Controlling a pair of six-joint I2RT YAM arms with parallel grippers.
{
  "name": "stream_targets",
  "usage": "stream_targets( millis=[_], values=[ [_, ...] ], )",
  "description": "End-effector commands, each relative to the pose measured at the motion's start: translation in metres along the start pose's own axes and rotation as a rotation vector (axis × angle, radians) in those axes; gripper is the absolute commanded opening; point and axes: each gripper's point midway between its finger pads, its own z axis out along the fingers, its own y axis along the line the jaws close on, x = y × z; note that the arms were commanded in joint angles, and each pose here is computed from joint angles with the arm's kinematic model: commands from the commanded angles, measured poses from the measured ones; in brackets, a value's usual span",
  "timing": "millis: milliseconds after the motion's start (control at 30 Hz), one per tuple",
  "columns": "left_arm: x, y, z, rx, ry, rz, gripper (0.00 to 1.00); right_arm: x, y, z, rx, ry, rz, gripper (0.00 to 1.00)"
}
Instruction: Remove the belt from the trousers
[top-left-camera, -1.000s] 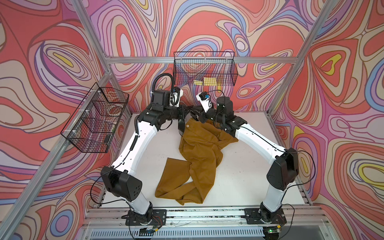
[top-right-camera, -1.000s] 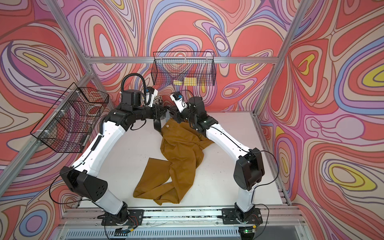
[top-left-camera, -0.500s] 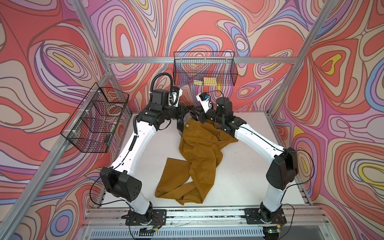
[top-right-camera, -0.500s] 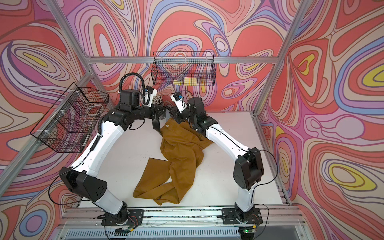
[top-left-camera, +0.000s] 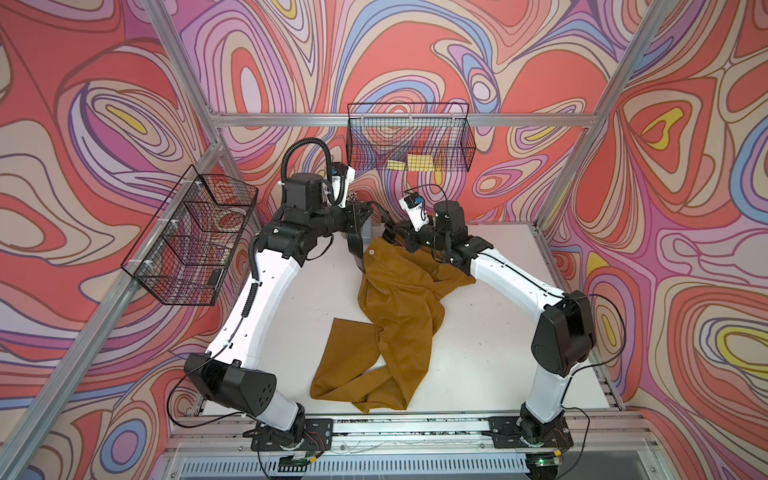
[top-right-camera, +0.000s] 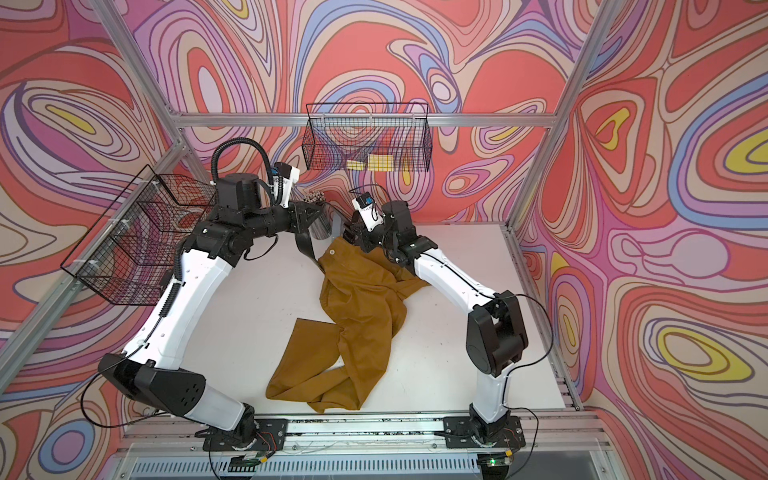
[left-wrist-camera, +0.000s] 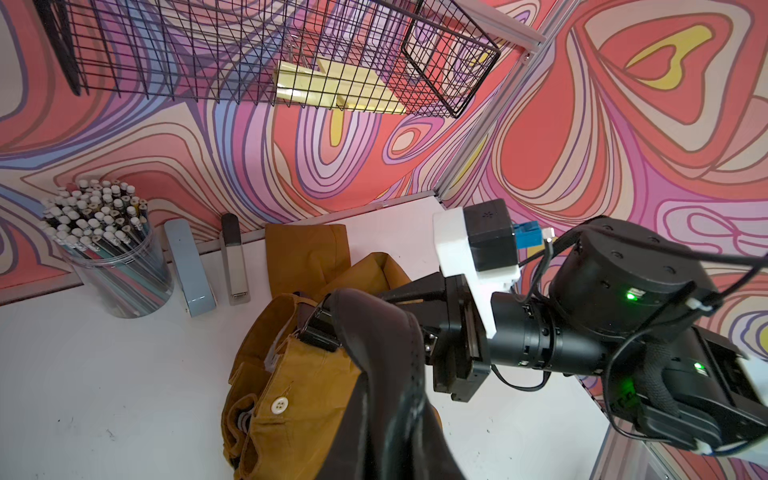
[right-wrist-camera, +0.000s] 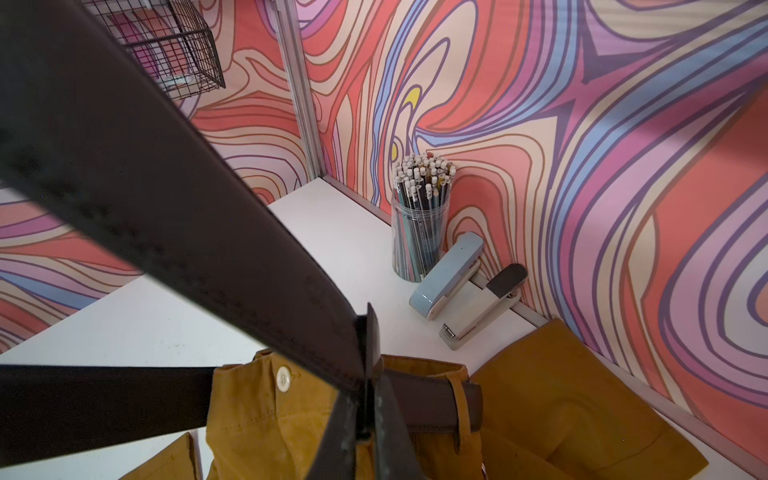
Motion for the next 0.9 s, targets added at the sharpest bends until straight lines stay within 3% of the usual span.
stream_targets(
  millis=[0,200,333,467,667,733,867],
  values=[
    [-0.131,-0.115,-0.143,0.218,-0.567,0.316,0.00,0.172,-0.045,0.000,0.163,0.513,0.169,0.00],
    [-0.133,-0.117,-0.156,0.228,-0.671,0.327,0.00,0.177,-0.044,0.002,0.160,0.524,0.185,0.00],
    [-0.137,-0.121,-0.164,0.238,-0.700,0.336,0.00,0.185,-0.043,0.002,0.162,0.538,0.194,0.10],
    [-0.139,-0.124,-0.167,0.251,-0.704,0.335,0.00,0.191,-0.042,0.002,0.159,0.547,0.201,0.00],
    [-0.141,-0.128,-0.177,0.261,-0.747,0.329,0.00,0.195,-0.042,0.003,0.158,0.561,0.206,0.05],
    [-0.143,-0.128,-0.179,0.261,-0.758,0.325,0.00,0.196,-0.041,0.003,0.153,0.564,0.207,0.00],
    [-0.134,-0.116,-0.165,0.224,-0.701,0.302,0.00,0.184,-0.040,0.001,0.147,0.524,0.212,0.00]
  ],
)
